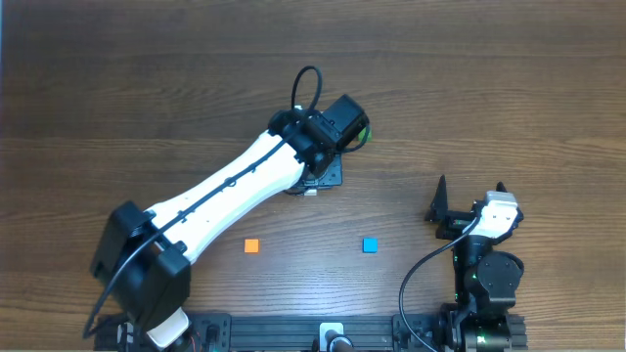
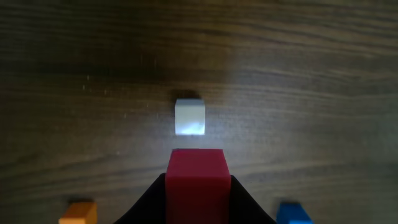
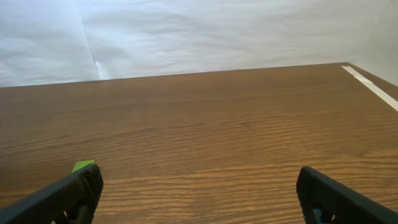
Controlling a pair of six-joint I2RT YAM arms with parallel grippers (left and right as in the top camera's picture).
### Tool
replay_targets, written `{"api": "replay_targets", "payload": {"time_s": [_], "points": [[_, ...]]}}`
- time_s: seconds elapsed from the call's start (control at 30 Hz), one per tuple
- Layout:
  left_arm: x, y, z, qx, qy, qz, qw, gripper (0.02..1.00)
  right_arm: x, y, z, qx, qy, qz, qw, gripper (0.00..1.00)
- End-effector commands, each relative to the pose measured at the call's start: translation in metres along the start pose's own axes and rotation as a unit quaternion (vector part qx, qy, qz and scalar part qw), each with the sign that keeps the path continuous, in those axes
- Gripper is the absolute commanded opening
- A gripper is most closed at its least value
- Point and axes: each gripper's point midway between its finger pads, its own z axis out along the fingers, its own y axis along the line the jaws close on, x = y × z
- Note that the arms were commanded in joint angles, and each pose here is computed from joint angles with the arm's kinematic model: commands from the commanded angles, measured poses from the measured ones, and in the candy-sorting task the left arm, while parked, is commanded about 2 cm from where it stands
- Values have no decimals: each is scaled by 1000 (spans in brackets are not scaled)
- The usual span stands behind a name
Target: Stack Cubes
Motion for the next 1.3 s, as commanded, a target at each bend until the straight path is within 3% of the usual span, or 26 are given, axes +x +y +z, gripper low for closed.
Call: {"api": "replay_targets", "payload": {"time_s": [0.03, 0.33, 1.3], "points": [[-6, 2, 12, -22, -10, -5, 1000, 40, 3, -3, 1, 8, 3, -1, 1000, 993], [3, 8, 30, -39, 8, -4, 999, 40, 3, -3, 1, 8, 3, -1, 1000, 991], [12, 10, 56, -29, 8, -21, 999, 40, 3, -3, 1, 8, 3, -1, 1000, 991]]}}
